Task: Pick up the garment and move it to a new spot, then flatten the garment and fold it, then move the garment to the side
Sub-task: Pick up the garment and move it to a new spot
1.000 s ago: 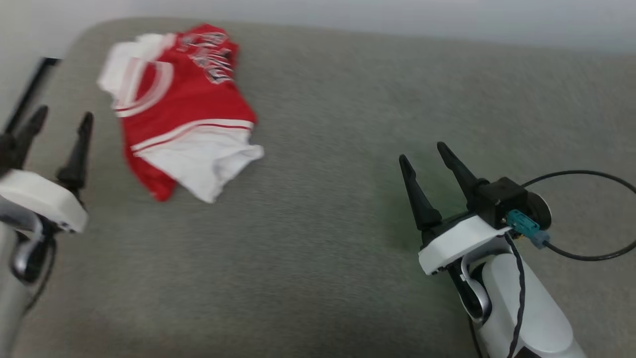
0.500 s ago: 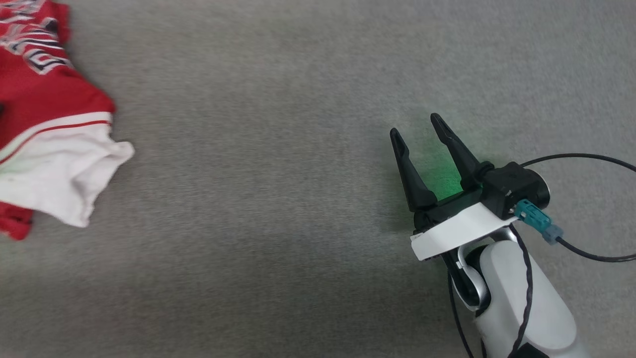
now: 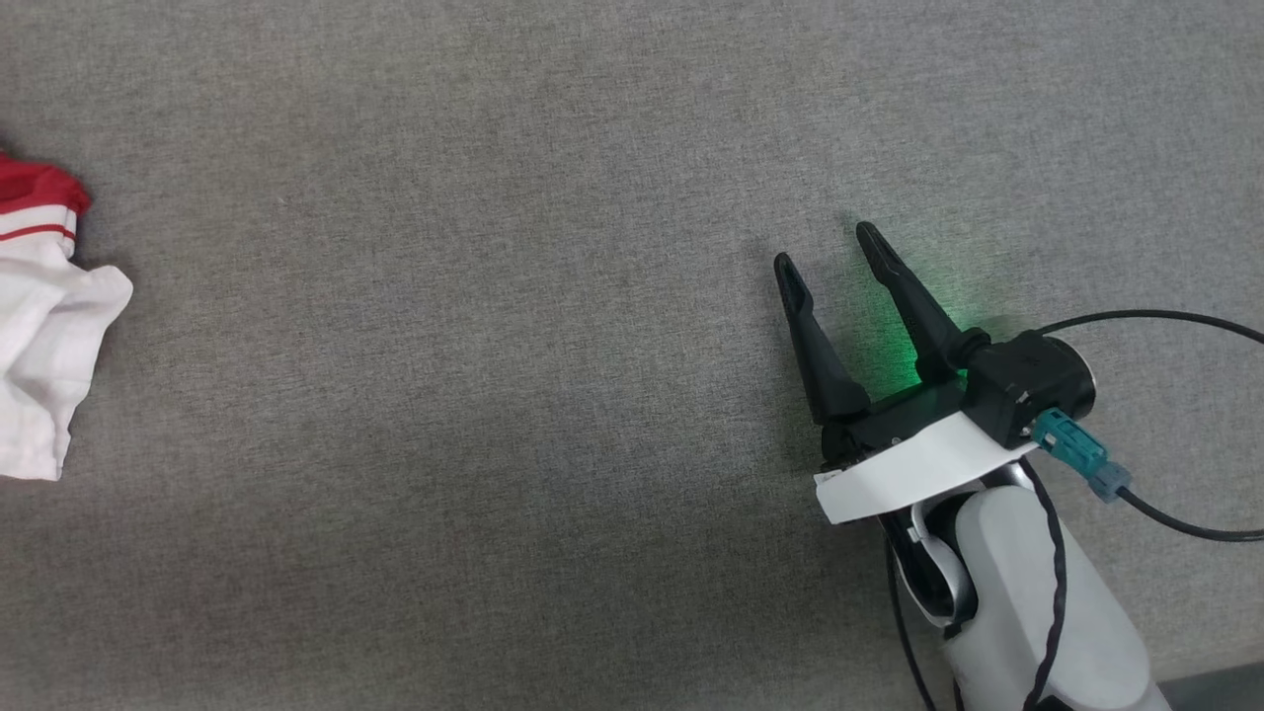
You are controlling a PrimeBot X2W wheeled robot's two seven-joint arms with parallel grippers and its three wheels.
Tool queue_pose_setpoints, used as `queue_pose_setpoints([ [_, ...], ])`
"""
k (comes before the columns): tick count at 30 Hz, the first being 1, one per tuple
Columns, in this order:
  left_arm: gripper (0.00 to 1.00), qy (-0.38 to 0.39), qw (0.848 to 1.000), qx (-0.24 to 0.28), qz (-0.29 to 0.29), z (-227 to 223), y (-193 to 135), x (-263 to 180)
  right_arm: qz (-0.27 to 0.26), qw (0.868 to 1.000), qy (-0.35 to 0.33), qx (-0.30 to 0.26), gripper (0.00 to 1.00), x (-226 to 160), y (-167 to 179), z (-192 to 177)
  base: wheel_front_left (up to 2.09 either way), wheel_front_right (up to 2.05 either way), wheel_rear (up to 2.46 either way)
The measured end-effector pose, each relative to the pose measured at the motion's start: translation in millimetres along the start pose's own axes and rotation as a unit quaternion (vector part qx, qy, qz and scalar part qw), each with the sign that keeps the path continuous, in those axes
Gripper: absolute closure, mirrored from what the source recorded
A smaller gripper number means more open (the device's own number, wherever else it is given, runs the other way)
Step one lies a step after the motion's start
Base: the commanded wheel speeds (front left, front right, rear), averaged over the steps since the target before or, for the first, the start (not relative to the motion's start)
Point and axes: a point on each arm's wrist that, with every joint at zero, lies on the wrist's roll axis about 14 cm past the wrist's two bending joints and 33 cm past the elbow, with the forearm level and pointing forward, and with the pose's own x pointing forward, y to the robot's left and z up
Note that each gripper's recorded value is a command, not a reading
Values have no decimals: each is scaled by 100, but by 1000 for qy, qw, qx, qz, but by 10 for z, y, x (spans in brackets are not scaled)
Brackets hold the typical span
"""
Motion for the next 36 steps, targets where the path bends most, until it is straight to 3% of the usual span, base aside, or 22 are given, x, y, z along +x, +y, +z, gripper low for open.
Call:
queue_pose_setpoints([
  [9, 100, -62, 998, 21, -6, 212, -94, -112, 6, 1000, -16, -3, 0, 9, 54, 135, 0, 0, 0],
  [15, 100, -177, 981, 35, -74, 820, -587, -425, 7, 999, -35, 7, 0, -38, 103, 304, 0, 0, 0],
  [18, 100, -210, 966, 78, -131, 998, -997, -633, 5, 999, -46, 14, 0, -78, 115, 394, 0, 0, 0],
  [25, 100, -266, 907, 172, -279, 1179, -2143, -945, -24, 998, -59, 28, 0, -164, -59, 474, 0, 0, 0],
  [29, 100, -283, 851, 225, -380, 1111, -2929, -1198, -45, 996, -62, 36, 0, -209, -200, 477, 0, 0, 0],
  [32, 100, -287, 800, 261, -459, 955, -3491, -1496, -62, 995, -66, 40, 0, -250, -312, 495, 0, 0, 0],
  [34, 100, -274, 771, 307, -486, 778, -3724, -1641, -77, 994, -68, 46, 0, -297, -404, 498, 0, 0, 0],
  [36, 100, -250, 756, 363, -484, 562, -3784, -1642, -91, 992, -66, 52, 0, -369, -482, 474, 0, 0, 0],
])
